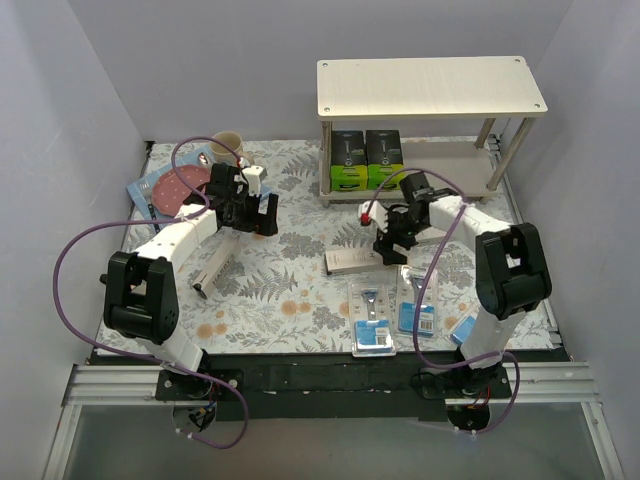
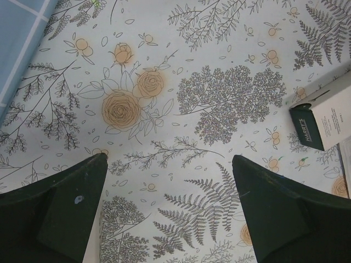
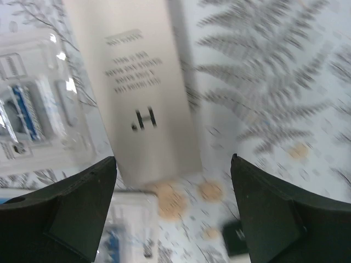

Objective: Place and organize the shaving razors onto the shelf

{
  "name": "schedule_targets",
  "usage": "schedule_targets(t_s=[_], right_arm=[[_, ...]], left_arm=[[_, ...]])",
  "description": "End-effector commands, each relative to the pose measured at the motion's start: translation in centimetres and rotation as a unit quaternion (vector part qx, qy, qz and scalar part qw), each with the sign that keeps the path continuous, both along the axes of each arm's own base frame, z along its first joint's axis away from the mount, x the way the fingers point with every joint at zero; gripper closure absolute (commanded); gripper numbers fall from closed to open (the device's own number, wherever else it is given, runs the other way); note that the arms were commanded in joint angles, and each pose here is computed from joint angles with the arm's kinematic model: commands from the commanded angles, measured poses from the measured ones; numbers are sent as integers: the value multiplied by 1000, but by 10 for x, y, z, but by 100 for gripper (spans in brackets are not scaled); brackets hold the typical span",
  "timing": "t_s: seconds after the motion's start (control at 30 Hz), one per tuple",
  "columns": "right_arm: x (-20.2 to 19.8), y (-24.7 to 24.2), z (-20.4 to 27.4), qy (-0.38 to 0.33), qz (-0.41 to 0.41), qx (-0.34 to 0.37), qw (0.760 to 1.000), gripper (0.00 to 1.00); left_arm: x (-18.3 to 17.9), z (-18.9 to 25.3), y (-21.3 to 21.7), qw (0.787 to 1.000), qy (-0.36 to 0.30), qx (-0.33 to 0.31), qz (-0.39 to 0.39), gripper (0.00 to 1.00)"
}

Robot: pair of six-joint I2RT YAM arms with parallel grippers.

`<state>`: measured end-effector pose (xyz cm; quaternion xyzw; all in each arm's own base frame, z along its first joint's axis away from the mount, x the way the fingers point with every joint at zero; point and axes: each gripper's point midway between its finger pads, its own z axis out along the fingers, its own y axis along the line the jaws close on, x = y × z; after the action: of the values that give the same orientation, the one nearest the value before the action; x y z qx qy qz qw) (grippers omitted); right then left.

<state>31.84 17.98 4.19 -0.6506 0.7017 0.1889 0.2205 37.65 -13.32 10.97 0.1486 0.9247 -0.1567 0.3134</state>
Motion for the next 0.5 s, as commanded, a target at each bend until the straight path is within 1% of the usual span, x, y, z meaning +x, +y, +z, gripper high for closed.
schedule_targets(t_s=[0.0, 0.03, 0.1, 0.13, 0.23, 0.3, 0.33, 0.47], right_arm=[[40, -43, 58, -68, -24, 29, 997, 8], [42, -62, 58, -67, -32, 18, 997, 7], [50, -84, 58, -95, -17, -6, 995, 6], [54, -99, 57, -101, -25, -15, 994, 6], [66, -124, 52, -115, -17, -38, 992, 6], [71, -132, 41, -105, -11, -52, 993, 6], [80, -146, 44, -114, -24, -56, 992, 6], [103, -165, 33, -117, -37, -65, 990, 5]], left_arm=[[5, 26, -2, 999, -32, -11, -4, 2], [4, 25, -2, 999, -30, -11, -5, 2], [5, 24, -2, 1000, -29, -11, -5, 2], [6, 24, -3, 999, -29, -13, -6, 2], [8, 23, -5, 999, -26, -17, -8, 2], [10, 21, -6, 1000, -24, -16, -8, 2], [11, 22, -6, 1000, -25, -16, -8, 2], [13, 21, -6, 1000, -24, -13, -9, 2]])
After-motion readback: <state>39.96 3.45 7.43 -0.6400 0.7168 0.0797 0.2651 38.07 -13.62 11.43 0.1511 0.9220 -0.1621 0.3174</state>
